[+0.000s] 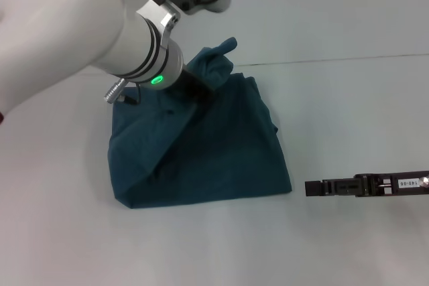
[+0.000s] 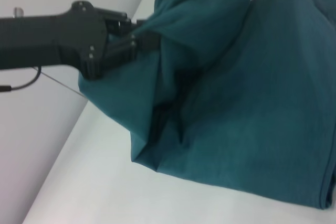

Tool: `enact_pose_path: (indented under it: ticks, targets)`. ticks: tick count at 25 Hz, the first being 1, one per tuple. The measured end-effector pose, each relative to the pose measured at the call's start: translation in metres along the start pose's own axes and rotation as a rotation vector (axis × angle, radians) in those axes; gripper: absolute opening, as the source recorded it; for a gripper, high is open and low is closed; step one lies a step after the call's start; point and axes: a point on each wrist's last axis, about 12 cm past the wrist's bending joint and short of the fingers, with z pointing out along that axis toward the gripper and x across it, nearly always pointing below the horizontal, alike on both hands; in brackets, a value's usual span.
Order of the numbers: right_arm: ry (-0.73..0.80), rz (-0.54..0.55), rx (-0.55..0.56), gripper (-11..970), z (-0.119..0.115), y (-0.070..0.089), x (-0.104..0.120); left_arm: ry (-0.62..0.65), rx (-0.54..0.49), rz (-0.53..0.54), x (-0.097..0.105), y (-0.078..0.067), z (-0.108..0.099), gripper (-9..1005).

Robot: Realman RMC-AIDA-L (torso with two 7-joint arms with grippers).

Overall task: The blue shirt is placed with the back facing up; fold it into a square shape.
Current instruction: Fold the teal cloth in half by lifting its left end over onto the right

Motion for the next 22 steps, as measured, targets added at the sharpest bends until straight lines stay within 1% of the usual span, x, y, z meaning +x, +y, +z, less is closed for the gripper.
enact_pose_path:
  ticks: [3, 6, 8, 13, 15, 17, 22]
  targets:
    - [0.009, -0.003, 0.003, 729, 0.001, 0.0, 0.0, -0.011, -0.01, -0.058, -0.001, 0.008, -0.001, 134]
    - [0.012, -0.003, 0.003, 729, 0.002, 0.0, 0.0, -0.006, -0.009, -0.06, -0.001, 0.008, 0.0, 134]
    - [0.013, -0.003, 0.003, 729, 0.002, 0.0, 0.0, 0.004, -0.005, -0.03, 0.0, 0.004, 0.003, 134]
    - [0.014, -0.003, 0.004, 730, 0.001, 0.0, 0.001, 0.015, -0.001, 0.143, 0.001, -0.011, 0.011, 135]
    - [0.013, -0.001, 0.007, 729, 0.001, -0.001, 0.002, 0.014, 0.001, 0.191, 0.001, -0.016, 0.012, 135]
    - [0.012, 0.0, 0.009, 729, 0.001, -0.001, 0.002, 0.012, 0.001, 0.219, 0.0, -0.02, 0.013, 135]
    - [0.011, 0.0, 0.013, 729, 0.0, -0.001, 0.001, 0.01, 0.0, 0.238, -0.005, -0.022, 0.013, 135]
